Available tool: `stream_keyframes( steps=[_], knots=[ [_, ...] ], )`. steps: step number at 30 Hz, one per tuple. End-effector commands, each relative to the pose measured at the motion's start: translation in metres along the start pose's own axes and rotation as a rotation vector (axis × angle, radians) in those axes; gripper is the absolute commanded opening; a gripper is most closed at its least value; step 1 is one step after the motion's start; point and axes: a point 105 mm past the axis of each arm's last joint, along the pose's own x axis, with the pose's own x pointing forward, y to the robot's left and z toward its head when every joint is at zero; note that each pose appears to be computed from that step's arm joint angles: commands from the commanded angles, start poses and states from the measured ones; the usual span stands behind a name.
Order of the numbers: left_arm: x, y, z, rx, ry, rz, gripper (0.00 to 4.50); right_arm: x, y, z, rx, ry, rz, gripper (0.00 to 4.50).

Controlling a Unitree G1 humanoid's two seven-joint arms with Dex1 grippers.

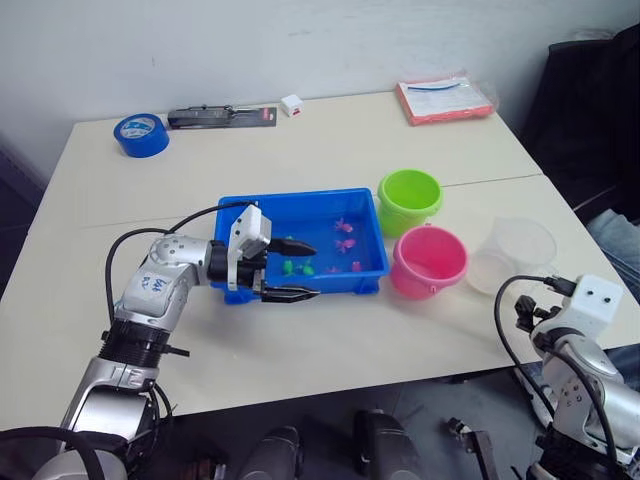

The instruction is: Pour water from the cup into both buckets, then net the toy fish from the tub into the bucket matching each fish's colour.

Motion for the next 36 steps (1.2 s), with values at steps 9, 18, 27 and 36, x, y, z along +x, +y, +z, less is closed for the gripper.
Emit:
stream_keyframes(
  steps=[9, 18, 27, 36],
  knots=[
    [-0.008, -0.005, 0.005, 0.036, 0.010, 0.034, 4.43, 0.012, 0.002, 0.022, 0.087, -0.094, -0.034, 4.50],
    [-0.010, -0.007, 0.005, 0.034, 0.015, 0.045, 4.43, 0.019, -0.001, 0.036, 0.094, -0.174, -0.086, 4.50],
    [-0.011, -0.007, 0.004, 0.034, 0.023, 0.056, 4.43, 0.026, 0.004, 0.045, 0.097, -0.226, -0.092, 4.50],
    [-0.012, -0.008, 0.004, 0.029, 0.022, 0.069, 4.50, 0.024, 0.006, 0.049, 0.084, -0.258, -0.090, 1.02]
  ],
)
